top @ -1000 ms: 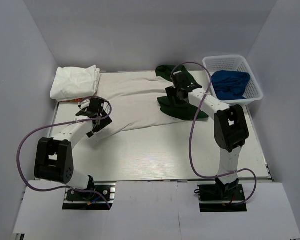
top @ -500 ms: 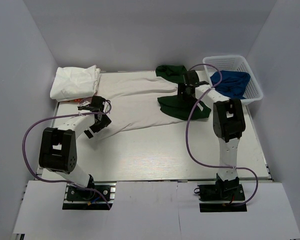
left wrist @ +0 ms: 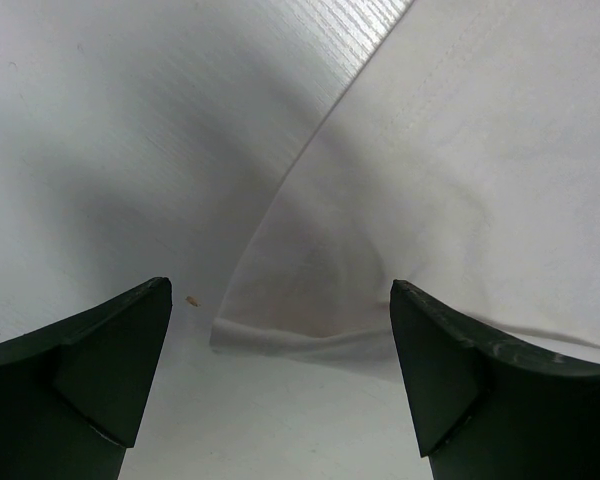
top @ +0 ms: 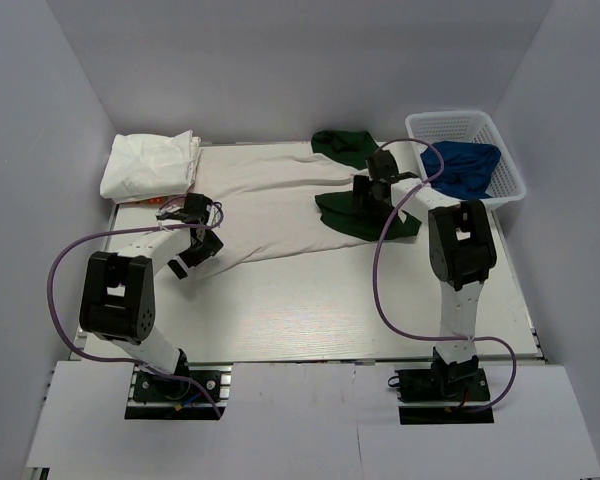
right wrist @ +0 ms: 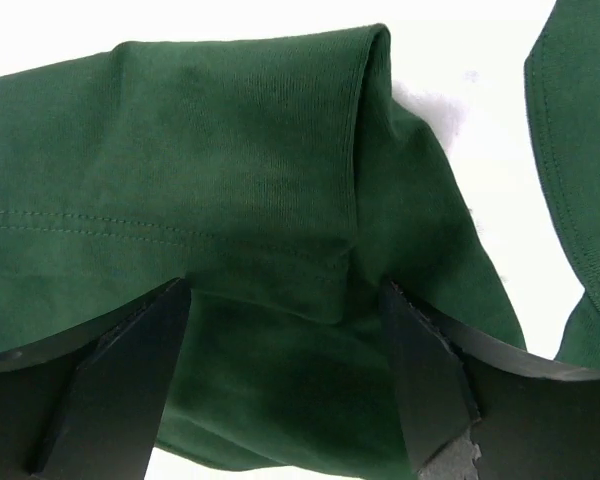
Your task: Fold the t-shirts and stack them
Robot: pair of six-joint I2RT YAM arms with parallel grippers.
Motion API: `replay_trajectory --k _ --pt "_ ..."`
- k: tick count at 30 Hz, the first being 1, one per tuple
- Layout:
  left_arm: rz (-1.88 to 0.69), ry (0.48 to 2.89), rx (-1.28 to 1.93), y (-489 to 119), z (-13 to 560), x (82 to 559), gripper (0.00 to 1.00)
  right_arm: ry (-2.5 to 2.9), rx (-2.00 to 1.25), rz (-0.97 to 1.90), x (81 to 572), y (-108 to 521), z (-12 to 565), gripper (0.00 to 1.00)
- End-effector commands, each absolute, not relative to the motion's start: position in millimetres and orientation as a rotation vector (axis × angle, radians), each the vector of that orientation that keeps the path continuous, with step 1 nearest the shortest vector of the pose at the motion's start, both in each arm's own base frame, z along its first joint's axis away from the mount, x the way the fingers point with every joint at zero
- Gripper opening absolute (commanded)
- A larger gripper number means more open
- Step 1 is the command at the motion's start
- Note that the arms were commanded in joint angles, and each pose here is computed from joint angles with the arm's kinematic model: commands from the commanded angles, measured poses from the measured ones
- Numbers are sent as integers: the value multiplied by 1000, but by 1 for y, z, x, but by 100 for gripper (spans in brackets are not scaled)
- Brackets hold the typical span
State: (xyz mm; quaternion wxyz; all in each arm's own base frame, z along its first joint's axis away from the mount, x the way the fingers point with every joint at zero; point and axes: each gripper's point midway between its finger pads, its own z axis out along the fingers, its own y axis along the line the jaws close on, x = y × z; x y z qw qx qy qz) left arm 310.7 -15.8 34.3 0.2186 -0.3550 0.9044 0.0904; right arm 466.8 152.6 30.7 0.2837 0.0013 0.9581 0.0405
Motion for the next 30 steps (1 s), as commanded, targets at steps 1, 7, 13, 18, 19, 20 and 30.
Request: replay_trajectory --k 1,7,13,18,19,20,30 --pt "234 2453 -1001 -12 43 314 100 2471 29 174 477 158 57 82" --pt "255 2460 -991 -10 41 311 100 2473 16 200 493 167 50 78" --pt "255 2460 -991 -10 41 311 100 2440 41 216 503 171 60 36" --pt "255 2460 -991 -10 41 311 100 2449 70 181 504 162 56 27" --pt "255 2460 -991 -10 41 311 100 2449 82 178 505 160 55 27" --pt "255 2460 -991 -10 41 311 100 2453 84 174 505 160 54 27" --pt "241 2445 -990 -10 46 312 100 2476 102 128 509 152 44 24"
